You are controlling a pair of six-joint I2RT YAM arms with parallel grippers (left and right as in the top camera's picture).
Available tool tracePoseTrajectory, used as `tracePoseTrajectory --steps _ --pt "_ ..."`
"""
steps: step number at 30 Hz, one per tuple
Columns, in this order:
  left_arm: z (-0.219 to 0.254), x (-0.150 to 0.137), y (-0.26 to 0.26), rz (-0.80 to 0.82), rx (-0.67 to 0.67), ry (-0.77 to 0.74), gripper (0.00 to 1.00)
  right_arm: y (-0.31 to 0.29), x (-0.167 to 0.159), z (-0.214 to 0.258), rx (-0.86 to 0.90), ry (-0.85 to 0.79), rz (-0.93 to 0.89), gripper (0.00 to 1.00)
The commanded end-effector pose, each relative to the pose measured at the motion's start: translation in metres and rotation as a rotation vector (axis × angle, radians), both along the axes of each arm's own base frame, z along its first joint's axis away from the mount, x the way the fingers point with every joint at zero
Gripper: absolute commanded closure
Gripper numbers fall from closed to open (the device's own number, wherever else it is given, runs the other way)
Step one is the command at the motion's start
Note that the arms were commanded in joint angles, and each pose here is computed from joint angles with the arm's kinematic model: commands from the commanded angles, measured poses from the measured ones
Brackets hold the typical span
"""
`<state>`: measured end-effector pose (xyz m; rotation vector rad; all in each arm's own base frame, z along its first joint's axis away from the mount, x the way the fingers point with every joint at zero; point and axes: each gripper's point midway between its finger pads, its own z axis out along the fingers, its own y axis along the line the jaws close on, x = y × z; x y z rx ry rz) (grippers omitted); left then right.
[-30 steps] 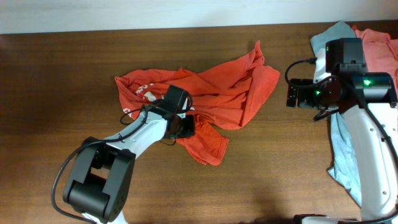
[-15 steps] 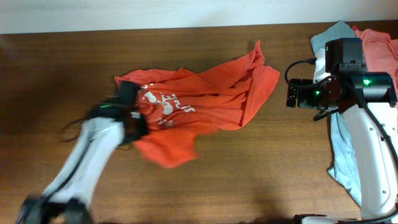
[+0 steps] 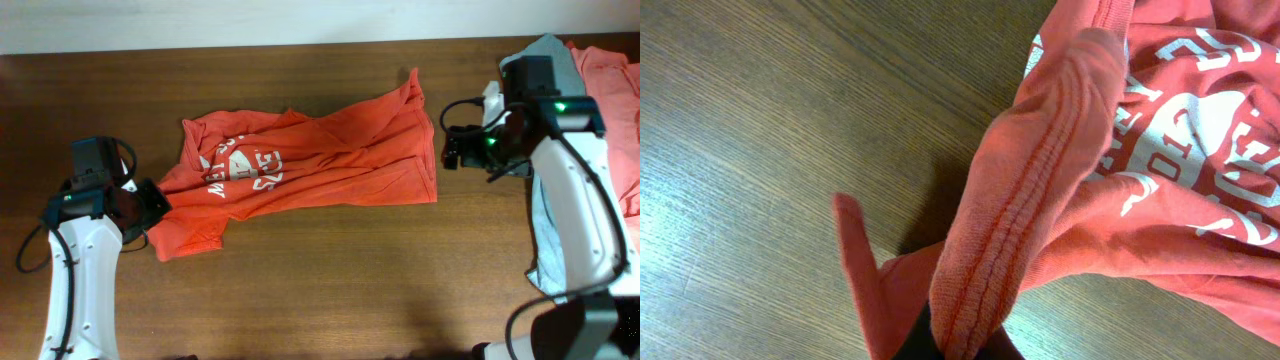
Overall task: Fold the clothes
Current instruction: 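Grasp the shirt's right edge with the right gripper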
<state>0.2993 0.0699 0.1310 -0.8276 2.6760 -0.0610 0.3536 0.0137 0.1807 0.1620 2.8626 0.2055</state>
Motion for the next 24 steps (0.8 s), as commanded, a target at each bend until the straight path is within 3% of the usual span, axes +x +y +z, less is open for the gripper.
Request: tracePoseTrajectory --steps 1,8,16,24 --pt "0.0 0.001 -0.003 -0.025 -0.014 -0.003 1.0 0.021 0.009 -0.015 0.038 0.022 0.048 0.05" --pt "0.0 0.001 -0.004 -0.025 -0.015 -0.002 1.0 0.042 0.048 -0.059 0.036 0.014 0.098 0.2" --pt "0.0 0.001 -0.003 -0.025 -0.014 -0.003 1.0 0.043 0.06 -0.137 0.035 0.147 0.094 0.21" --pt "0.0 0.001 -0.003 -0.025 -0.014 -0.004 1.0 0.044 0.074 -0.156 0.039 0.122 0.097 0.25"
